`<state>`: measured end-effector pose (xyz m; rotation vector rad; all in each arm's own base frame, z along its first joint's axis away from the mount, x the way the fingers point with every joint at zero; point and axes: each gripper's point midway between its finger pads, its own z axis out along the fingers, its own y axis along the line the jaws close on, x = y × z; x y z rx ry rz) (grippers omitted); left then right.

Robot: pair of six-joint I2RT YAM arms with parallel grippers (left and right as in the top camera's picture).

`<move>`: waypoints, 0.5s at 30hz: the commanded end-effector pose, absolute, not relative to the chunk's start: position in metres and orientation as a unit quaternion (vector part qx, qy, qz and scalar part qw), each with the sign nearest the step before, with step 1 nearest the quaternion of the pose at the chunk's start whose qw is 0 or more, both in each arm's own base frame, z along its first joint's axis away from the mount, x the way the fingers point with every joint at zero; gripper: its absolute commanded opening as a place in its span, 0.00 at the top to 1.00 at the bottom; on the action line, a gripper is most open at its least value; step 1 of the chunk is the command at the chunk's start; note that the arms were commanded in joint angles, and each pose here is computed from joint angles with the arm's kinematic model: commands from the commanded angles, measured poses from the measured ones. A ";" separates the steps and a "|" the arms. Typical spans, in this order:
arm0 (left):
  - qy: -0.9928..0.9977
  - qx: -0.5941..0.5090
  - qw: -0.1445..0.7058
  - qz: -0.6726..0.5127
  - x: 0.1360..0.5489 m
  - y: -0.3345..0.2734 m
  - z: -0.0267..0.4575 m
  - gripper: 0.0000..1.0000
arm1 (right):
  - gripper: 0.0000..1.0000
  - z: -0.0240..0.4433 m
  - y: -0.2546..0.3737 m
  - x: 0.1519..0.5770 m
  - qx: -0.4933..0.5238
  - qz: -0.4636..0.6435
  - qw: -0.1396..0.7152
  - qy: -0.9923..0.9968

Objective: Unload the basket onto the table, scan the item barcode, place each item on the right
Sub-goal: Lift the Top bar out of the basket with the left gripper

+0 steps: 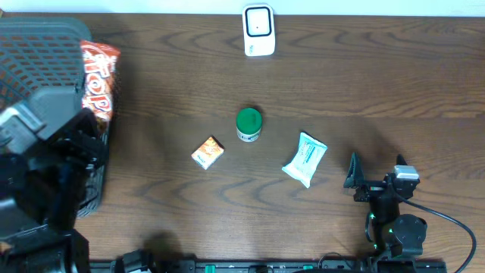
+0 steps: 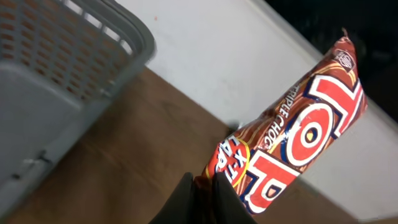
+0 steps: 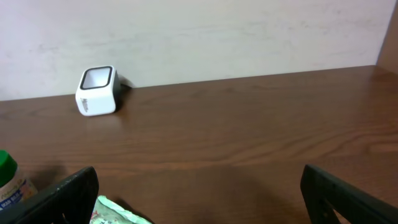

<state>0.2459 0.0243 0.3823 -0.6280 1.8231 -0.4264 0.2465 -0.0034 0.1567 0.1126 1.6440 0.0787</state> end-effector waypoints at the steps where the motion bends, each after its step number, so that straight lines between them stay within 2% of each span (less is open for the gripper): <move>1: 0.783 -0.252 0.557 -0.116 0.253 0.026 0.378 0.93 | 0.01 0.156 -0.001 0.246 0.042 0.036 0.678 0.733; 9: 0.827 -0.191 0.528 -0.036 0.283 -0.009 0.351 0.93 | 0.01 0.156 -0.001 0.246 0.042 0.036 0.678 0.733; 15: 0.832 -0.153 0.516 0.134 0.311 -0.033 0.322 0.93 | 0.01 0.156 -0.001 0.246 0.042 0.036 0.678 0.733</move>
